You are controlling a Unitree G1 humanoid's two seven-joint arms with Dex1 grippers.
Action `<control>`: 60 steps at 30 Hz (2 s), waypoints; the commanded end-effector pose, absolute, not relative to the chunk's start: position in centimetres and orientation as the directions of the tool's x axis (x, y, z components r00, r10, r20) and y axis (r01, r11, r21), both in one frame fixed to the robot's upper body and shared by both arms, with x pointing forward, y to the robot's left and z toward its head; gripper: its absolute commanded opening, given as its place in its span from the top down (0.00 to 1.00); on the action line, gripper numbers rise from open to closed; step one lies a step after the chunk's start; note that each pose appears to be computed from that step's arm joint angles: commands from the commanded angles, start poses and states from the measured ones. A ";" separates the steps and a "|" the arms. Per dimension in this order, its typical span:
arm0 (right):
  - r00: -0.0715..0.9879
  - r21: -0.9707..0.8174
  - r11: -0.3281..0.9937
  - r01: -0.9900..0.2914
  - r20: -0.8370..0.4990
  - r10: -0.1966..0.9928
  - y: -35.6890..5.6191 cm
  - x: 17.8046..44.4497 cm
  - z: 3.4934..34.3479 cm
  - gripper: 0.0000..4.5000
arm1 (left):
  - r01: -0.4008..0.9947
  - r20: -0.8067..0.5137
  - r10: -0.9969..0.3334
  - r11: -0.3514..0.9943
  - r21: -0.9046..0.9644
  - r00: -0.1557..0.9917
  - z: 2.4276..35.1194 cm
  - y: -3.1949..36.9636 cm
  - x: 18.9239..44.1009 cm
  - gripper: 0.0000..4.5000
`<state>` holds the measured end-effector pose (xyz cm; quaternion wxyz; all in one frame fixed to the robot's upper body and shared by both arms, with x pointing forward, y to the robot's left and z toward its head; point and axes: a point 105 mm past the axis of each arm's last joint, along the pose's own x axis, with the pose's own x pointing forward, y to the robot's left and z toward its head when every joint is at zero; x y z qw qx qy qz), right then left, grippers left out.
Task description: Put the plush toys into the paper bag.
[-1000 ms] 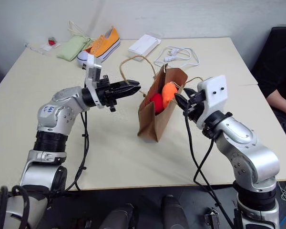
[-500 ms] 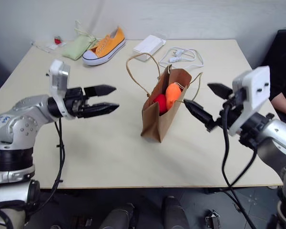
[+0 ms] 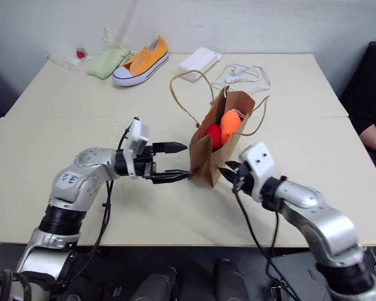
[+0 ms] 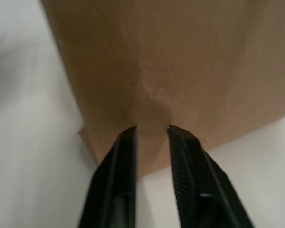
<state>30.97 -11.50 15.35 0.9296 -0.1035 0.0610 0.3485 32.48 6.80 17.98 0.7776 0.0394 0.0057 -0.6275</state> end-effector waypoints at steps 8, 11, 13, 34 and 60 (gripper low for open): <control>0.743 -0.194 0.717 -0.669 -0.145 0.654 -9.7 32.4 15.1 1.00 | 0.950 -0.005 -0.957 0.286 0.125 0.288 18.1 5.1 34.1 0.00; 0.743 -0.201 0.716 -0.669 -0.143 0.654 -9.5 32.6 15.0 1.00 | 0.928 0.009 -0.936 0.351 0.127 0.352 18.2 5.2 35.2 0.00; 0.745 -0.202 0.718 -0.666 -0.136 0.653 -9.5 32.7 15.0 1.00 | 0.920 0.004 -0.929 0.368 0.132 0.371 17.9 5.0 35.6 0.00; 0.728 -0.201 0.704 -0.681 -0.082 0.681 -12.4 26.7 17.1 1.00 | 0.986 0.018 -0.988 0.152 0.068 0.151 18.1 4.2 35.5 0.97; 0.799 -0.206 0.779 -0.593 -0.272 0.536 -24.9 18.9 21.1 0.79 | 0.996 -0.219 -0.973 -0.081 0.043 -0.070 19.6 10.0 36.1 0.60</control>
